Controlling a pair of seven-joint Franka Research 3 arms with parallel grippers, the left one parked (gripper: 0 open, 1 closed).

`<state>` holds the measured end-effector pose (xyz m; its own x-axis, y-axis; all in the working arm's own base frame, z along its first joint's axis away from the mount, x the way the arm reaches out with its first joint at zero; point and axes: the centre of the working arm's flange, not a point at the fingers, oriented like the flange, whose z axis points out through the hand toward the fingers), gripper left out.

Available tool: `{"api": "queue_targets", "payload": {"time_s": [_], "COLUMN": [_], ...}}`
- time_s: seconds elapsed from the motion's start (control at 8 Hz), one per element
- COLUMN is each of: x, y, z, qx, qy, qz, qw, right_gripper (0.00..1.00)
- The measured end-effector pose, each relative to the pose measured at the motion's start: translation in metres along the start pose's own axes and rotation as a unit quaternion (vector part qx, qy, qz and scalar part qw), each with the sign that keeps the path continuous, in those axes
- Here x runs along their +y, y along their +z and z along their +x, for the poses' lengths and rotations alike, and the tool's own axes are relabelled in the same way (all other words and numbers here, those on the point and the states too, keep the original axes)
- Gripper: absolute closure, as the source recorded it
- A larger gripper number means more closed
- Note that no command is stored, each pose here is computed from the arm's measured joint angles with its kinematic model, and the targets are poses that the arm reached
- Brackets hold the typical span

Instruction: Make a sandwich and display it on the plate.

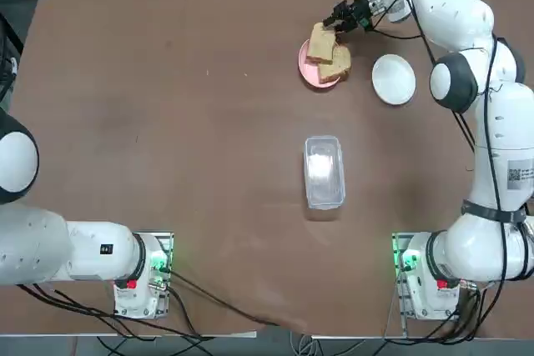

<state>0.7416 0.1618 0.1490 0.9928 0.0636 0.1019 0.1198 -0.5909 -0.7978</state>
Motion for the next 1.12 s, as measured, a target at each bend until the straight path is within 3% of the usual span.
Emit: {"api": "queue_targets", "payload": {"time_s": [0.12, 0.25, 0.38, 0.5, 1.12], "x": [0.0, 0.0, 0.0, -0.001, -0.04], "y": [0.0, 0.0, 0.001, 0.001, -0.021], "z": [0.0, 0.0, 0.0, 0.0, 0.013], "qx": [0.0, 0.0, 0.0, 0.0, 0.014], "qy": [-0.002, -0.004, -0.006, -0.007, -0.041], "qz": [0.0, 0.0, 0.0, 0.0, -0.006], "qw": [1.0, 1.0, 1.0, 1.0, 0.999], "right_gripper": [0.55, 0.59, 0.81, 0.92, 0.92]}}
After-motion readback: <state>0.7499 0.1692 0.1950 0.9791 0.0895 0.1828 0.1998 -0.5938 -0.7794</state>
